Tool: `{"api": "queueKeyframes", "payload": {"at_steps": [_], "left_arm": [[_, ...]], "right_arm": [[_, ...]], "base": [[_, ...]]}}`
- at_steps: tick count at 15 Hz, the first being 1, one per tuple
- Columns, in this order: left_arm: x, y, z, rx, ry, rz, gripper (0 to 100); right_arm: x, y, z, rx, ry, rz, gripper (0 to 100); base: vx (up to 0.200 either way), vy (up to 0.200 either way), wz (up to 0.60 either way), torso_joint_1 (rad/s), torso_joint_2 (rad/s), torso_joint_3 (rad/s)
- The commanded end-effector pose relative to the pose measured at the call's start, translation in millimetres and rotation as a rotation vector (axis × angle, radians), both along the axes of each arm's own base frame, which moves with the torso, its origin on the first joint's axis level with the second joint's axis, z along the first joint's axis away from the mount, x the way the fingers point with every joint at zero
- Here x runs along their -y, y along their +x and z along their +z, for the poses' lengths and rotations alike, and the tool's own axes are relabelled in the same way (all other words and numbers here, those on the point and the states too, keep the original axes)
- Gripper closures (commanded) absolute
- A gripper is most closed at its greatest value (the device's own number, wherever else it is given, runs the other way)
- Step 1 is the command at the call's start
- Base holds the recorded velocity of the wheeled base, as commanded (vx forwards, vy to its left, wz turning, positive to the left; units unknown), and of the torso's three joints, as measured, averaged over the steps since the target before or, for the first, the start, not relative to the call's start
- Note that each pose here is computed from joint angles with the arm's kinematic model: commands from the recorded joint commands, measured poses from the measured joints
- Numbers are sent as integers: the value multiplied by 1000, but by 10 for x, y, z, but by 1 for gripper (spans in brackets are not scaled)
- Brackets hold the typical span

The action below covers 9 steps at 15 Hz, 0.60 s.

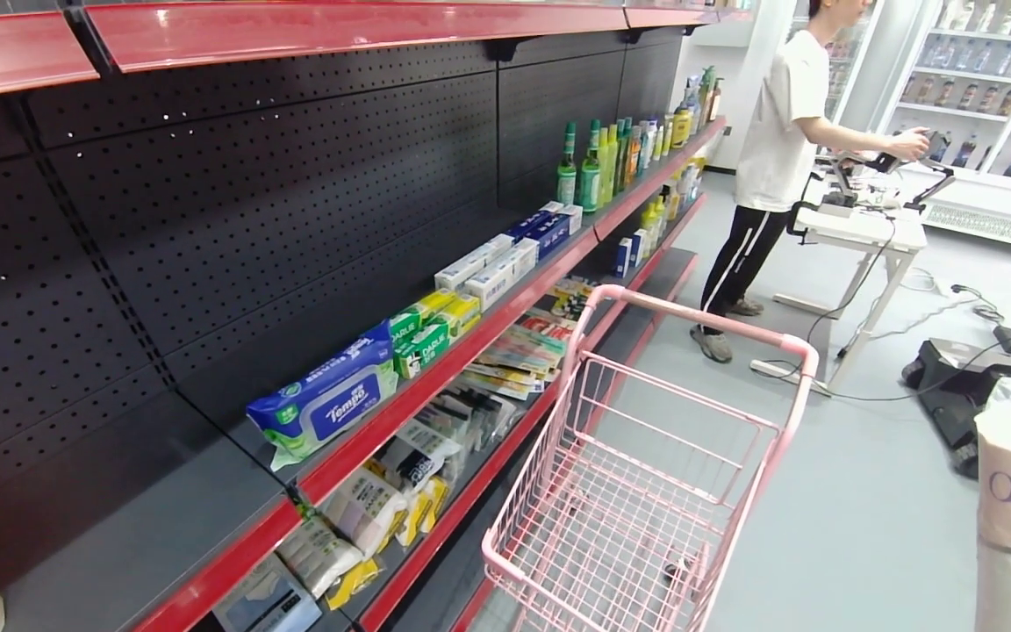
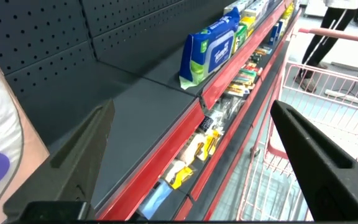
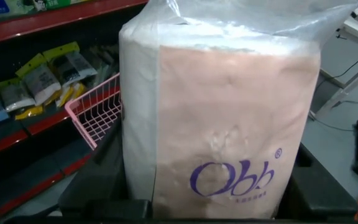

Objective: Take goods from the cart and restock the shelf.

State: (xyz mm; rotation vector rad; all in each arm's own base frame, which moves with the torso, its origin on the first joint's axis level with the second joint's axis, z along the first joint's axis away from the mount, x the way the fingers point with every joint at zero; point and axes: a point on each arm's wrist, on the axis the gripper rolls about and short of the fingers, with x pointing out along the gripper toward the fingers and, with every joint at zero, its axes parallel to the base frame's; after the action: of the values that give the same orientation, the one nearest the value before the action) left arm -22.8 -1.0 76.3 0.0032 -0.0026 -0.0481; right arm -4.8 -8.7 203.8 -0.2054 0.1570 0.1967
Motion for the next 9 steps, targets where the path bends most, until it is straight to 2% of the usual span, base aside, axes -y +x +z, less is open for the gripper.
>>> {"api": "queueKeyframes", "payload": {"at_steps": [1, 4, 9], "left_arm": [[0, 1, 0, -1, 0, 1, 0], [0, 1, 0, -1, 0, -1, 0], [0, 1, 0, -1, 0, 1, 0]], "right_arm": [[-5, 9, -4, -6, -1, 2, 100], [-8, 20, -57, -22, -10, -4, 100], [-13, 29, -89, -30, -15, -7, 100]], "base": [[0, 0, 0, 22, -76, -17], [0, 0, 0, 0, 0, 0], [0, 0, 600, 4, -1, 0]]}}
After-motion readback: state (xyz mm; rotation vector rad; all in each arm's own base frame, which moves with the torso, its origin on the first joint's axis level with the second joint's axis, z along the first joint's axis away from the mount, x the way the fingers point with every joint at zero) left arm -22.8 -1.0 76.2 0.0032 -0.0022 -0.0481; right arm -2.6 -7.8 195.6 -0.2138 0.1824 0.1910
